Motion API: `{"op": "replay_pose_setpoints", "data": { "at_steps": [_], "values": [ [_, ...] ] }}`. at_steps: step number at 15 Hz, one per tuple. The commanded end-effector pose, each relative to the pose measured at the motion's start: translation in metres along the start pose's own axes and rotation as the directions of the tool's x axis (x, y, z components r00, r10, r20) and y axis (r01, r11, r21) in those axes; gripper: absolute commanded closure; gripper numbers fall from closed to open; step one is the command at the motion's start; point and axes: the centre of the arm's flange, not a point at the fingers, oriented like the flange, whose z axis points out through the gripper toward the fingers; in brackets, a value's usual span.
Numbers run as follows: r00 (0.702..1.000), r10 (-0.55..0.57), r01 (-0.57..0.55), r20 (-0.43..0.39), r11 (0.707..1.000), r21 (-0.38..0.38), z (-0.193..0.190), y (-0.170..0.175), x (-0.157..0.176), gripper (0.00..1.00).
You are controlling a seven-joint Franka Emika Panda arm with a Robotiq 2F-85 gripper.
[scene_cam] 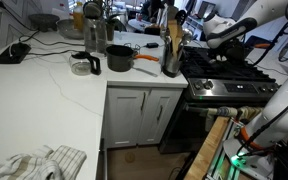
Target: Move the silver spatula to the left
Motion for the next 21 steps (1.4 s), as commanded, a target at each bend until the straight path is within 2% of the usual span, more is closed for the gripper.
{"op": "replay_pose_setpoints", "data": {
  "at_steps": [1, 5, 6, 8, 11, 15, 17, 21],
  "values": [
    [1.0, 0.006, -0.006, 0.007, 1.0, -0.005, 0.001, -0.003, -0.006, 0.36],
    [0.999, -0.04, 0.038, 0.034, 0.998, 0.056, -0.005, 0.011, -0.01, 0.05],
    [0.997, -0.068, 0.065, 0.045, 0.995, 0.081, -0.008, 0.021, -0.013, 0.01],
    [0.988, -0.147, 0.137, 0.05, 0.979, 0.153, -0.009, 0.047, -0.02, 0.0],
    [0.967, -0.247, 0.224, 0.06, 0.94, 0.258, -0.007, 0.093, -0.032, 0.0],
    [0.93, -0.367, 0.325, 0.032, 0.856, 0.402, 0.001, 0.153, -0.056, 0.0],
    [0.913, -0.406, 0.371, -0.029, 0.802, 0.469, 0.002, 0.178, -0.074, 0.0],
    [0.871, -0.47, 0.459, -0.142, 0.675, 0.577, -0.003, 0.204, -0.101, 0.0]
  ]
}}
